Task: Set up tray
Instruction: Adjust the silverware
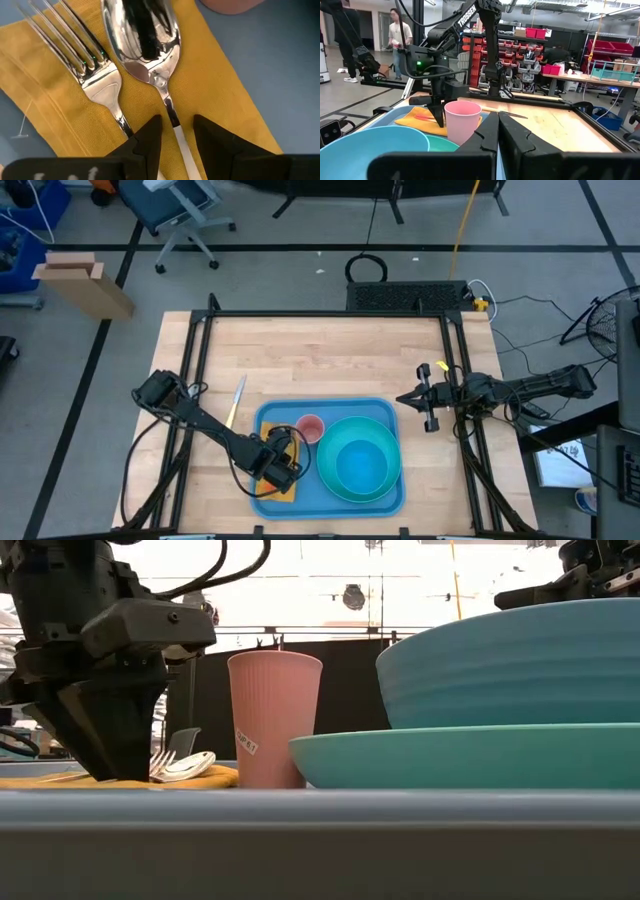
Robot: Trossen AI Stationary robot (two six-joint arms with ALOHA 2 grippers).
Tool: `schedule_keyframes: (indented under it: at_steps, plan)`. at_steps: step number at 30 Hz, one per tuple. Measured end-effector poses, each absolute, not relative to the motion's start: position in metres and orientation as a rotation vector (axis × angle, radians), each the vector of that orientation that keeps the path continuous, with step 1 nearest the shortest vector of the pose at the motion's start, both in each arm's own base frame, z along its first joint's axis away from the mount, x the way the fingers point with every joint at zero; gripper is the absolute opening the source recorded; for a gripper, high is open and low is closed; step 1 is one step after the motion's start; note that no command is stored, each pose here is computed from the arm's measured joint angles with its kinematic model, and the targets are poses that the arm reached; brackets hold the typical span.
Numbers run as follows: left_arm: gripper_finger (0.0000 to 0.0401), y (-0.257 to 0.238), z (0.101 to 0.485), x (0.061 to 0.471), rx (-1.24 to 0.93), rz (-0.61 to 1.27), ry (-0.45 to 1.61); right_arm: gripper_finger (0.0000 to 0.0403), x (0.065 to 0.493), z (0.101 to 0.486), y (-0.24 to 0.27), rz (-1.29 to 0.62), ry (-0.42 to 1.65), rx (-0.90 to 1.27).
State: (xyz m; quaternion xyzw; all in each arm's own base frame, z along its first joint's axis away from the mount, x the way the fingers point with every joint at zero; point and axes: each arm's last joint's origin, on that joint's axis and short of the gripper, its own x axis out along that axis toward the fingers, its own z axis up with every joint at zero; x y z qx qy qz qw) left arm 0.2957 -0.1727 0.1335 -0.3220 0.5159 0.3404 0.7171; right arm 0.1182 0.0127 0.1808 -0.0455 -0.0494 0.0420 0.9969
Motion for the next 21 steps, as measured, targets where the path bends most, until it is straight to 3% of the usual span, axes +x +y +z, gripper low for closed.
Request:
schedule_keyframes:
  at_steps: [9, 18, 21]
  plan:
    - [0.0117, -0.171, 0.151, 0.295, -0.957, 0.790, 1.131, 0.0000, 0.118, 0.181, 0.013, 0.084, -0.100, -0.091]
    - [0.0013, -0.170, 0.151, 0.296, -0.965, 0.781, 1.144, 0.0000, 0.118, 0.181, 0.013, 0.084, -0.100, -0.092]
    - [0.0017, -0.171, 0.152, 0.298, -0.945, 0.740, 1.138, 0.0000, 0.118, 0.181, 0.013, 0.084, -0.100, -0.093]
